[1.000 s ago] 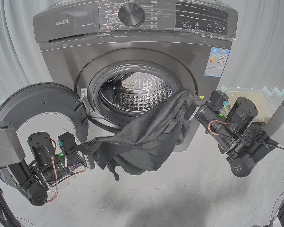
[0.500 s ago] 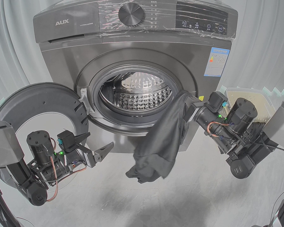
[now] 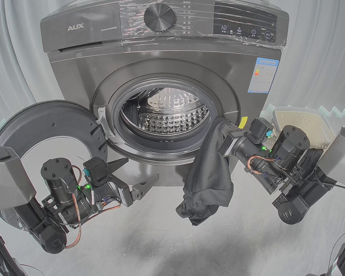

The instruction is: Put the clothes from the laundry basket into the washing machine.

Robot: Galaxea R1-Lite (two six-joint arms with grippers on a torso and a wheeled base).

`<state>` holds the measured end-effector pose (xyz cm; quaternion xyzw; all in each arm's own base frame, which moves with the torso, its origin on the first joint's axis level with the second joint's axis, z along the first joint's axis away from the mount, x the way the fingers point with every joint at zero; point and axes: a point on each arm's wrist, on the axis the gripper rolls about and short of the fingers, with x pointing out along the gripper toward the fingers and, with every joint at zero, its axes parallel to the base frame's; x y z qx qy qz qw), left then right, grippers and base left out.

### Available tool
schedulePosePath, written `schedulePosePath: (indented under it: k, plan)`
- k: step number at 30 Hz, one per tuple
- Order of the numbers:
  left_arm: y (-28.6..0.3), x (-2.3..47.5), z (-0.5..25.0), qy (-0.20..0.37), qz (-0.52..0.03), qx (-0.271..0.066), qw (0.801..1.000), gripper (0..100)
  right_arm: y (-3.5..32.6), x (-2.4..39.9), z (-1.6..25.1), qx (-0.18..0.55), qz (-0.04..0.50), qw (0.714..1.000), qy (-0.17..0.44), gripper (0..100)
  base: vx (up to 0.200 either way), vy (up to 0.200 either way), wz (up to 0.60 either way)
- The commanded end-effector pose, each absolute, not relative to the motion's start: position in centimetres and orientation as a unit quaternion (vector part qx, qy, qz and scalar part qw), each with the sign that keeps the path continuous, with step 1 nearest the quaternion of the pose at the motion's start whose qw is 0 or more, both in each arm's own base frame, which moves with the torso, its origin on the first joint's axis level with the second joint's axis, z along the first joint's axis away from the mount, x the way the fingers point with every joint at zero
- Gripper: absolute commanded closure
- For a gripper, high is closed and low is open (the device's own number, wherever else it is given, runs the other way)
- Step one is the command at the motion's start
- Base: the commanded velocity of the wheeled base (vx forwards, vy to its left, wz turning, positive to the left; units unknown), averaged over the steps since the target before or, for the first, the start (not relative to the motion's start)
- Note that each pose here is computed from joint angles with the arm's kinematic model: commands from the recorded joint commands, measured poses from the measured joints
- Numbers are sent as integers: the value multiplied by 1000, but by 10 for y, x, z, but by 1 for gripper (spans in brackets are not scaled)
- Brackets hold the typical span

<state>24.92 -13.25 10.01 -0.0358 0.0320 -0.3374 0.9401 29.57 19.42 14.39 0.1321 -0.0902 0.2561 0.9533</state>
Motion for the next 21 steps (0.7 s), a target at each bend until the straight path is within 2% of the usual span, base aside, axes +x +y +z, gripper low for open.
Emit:
schedulePosePath:
  k: [1,10,16,21]
  plan:
    - [-136,249,101,30,-342,-36,938,0,198,294,143,132,255,954,-89,100,0,0,0]
    - [-147,249,97,31,-358,-34,933,0,212,299,154,132,254,953,-102,100,0,0,0]
    - [-170,265,97,10,-342,-38,939,0,221,306,159,131,257,953,-96,100,0,0,0]
    - [-183,271,87,18,-349,-36,936,0,227,314,164,130,253,954,-92,100,0,0,0]
